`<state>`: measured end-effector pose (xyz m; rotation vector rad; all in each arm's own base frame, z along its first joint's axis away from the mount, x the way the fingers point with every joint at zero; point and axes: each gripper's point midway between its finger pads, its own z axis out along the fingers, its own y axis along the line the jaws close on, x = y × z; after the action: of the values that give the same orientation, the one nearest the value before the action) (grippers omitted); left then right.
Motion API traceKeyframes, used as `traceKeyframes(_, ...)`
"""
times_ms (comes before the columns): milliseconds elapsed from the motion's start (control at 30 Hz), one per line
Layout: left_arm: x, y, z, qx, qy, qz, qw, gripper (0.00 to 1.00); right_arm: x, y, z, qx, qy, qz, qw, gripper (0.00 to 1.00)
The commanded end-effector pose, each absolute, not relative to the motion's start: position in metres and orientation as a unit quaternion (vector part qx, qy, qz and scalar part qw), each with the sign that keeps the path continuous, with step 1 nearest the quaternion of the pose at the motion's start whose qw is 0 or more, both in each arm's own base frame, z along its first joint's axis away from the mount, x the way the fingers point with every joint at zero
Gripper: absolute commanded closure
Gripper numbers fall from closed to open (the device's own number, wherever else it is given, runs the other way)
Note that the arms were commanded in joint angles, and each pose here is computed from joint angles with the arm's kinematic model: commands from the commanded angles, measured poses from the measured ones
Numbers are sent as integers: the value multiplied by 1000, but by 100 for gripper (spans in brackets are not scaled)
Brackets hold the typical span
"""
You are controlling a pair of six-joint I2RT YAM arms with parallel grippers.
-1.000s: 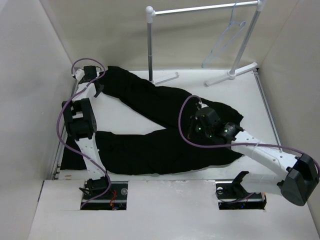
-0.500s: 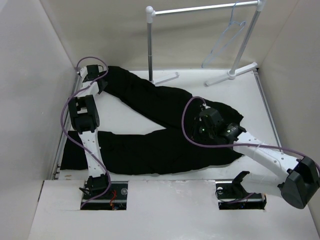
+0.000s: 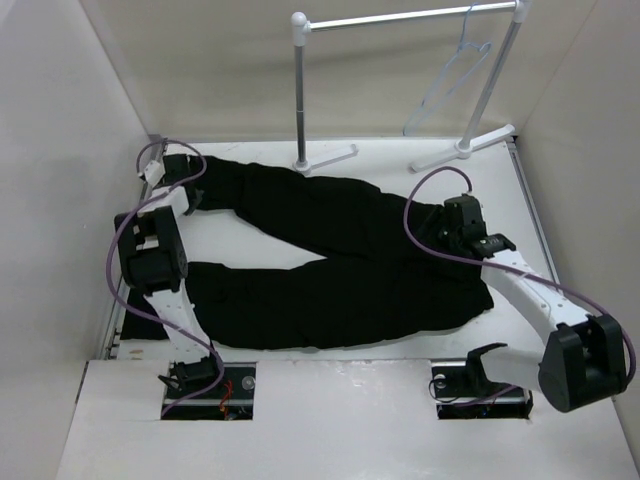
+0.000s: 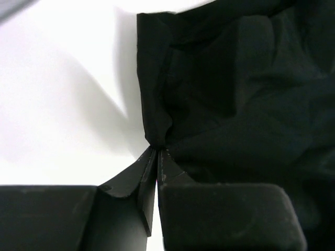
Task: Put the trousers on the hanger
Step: Flatten out the trousers at the center of the board.
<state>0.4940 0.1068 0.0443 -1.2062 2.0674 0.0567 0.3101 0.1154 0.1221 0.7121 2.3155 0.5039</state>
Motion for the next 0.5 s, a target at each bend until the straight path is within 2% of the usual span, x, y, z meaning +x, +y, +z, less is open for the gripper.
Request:
traceKeyframes(0,456,127,68,-506,768,58,387,97,323,101,116,303,870,177,346,30)
traceKeyframes(100,420,135,56,-529,761,73,368,96,323,86,106,327,866,161,341,25)
traceKeyframes(200,396,146,54,-546,753,79,359,89,322,70,96,348,862,147,338,27)
traceKeyframes(300,392,156,74,-553,739,56,381,61,320,64,92,356,861,142,336,30)
traceKeyframes(333,392,159,85,-553,732,47,394,53,320,64,93,356,860,143,337,32)
traceKeyframes(367,392,161,97,-554,725,42,408,49,320,66,94,353,861,144,338,37)
traceKeyframes(467,392,166,120,-550,714,36,432,50,322,67,95,351,859,147,342,53)
